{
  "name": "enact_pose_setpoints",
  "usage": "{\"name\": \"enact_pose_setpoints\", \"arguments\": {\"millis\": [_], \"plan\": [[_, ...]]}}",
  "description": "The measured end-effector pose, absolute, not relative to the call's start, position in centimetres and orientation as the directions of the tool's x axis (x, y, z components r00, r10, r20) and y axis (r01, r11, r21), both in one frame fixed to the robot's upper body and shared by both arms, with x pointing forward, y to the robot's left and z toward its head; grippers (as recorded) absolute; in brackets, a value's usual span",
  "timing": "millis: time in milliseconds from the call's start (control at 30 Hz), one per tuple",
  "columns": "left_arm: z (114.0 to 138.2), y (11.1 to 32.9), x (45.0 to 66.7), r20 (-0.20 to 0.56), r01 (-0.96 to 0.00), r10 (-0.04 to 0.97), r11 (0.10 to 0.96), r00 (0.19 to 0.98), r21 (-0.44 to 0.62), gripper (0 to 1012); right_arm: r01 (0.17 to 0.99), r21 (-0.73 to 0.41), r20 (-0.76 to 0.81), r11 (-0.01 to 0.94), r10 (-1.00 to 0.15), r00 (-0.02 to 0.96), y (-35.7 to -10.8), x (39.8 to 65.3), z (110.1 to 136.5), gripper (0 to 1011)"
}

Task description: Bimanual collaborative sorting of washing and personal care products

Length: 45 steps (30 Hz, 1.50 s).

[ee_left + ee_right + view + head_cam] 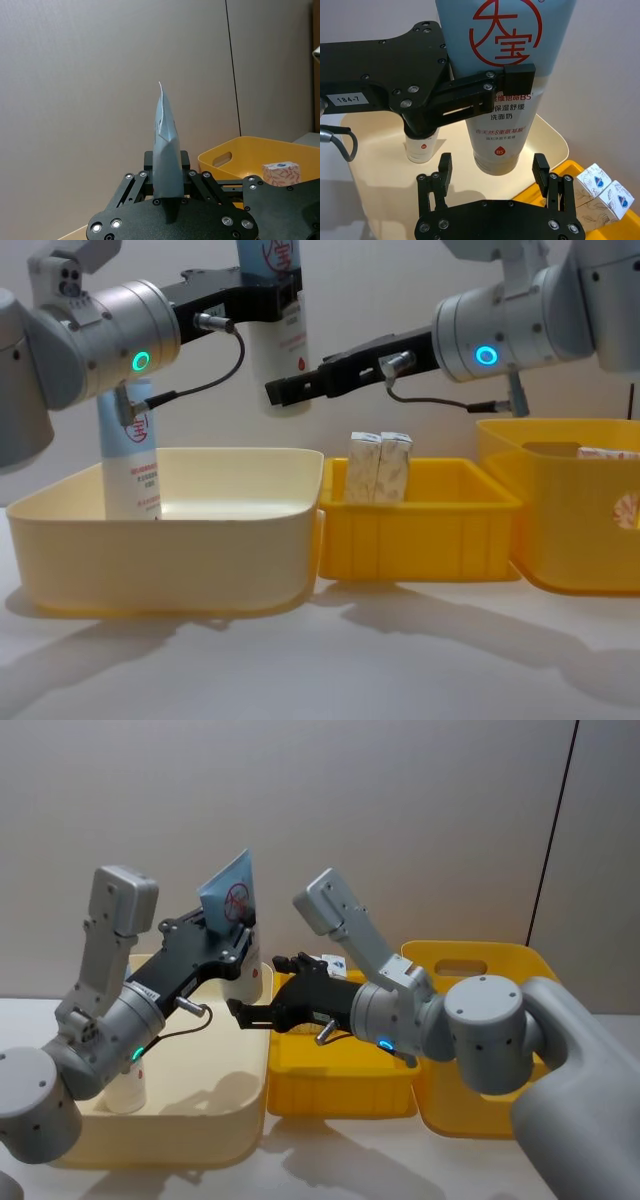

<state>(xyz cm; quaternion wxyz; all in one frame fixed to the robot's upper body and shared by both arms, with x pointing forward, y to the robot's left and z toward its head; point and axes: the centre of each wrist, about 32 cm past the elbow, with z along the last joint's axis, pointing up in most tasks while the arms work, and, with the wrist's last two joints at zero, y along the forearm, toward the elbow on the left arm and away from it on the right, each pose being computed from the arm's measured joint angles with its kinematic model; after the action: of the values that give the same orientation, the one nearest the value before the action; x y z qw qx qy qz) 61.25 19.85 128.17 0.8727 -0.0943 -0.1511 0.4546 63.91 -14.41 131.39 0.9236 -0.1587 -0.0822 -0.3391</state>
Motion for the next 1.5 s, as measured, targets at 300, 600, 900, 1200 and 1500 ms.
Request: {"name": "enact_pose_setpoints", "arguments": {"millis": [300,600,900,1200,1500], "plan": [[128.2,19.7,61.5,0.179,-0.755,0.812,0.583,0.556,-0.3,274,0.661,-0.235,0.26,0.713,-0.609,0.749,-13.9,64.2,131.5,1001],[128.3,19.6,61.5,0.184,-0.747,0.803,0.595,0.567,-0.297,274,0.666,-0.232,0.262,0.709,-0.614,0.745,-13.5,64.5,131.5,1001],[128.4,19.6,61.4,0.191,-0.739,0.795,0.606,0.576,-0.293,274,0.672,-0.224,0.262,0.706,-0.62,0.739,-13.2,65.0,131.6,1001],[128.6,19.7,61.3,0.197,-0.737,0.791,0.611,0.579,-0.29,274,0.673,-0.221,0.257,0.706,-0.623,0.738,-13.0,65.2,131.6,977],[128.6,19.7,61.2,0.2,-0.735,0.789,0.614,0.581,-0.288,274,0.674,-0.221,0.254,0.705,-0.625,0.738,-12.9,65.4,131.6,760]]}}
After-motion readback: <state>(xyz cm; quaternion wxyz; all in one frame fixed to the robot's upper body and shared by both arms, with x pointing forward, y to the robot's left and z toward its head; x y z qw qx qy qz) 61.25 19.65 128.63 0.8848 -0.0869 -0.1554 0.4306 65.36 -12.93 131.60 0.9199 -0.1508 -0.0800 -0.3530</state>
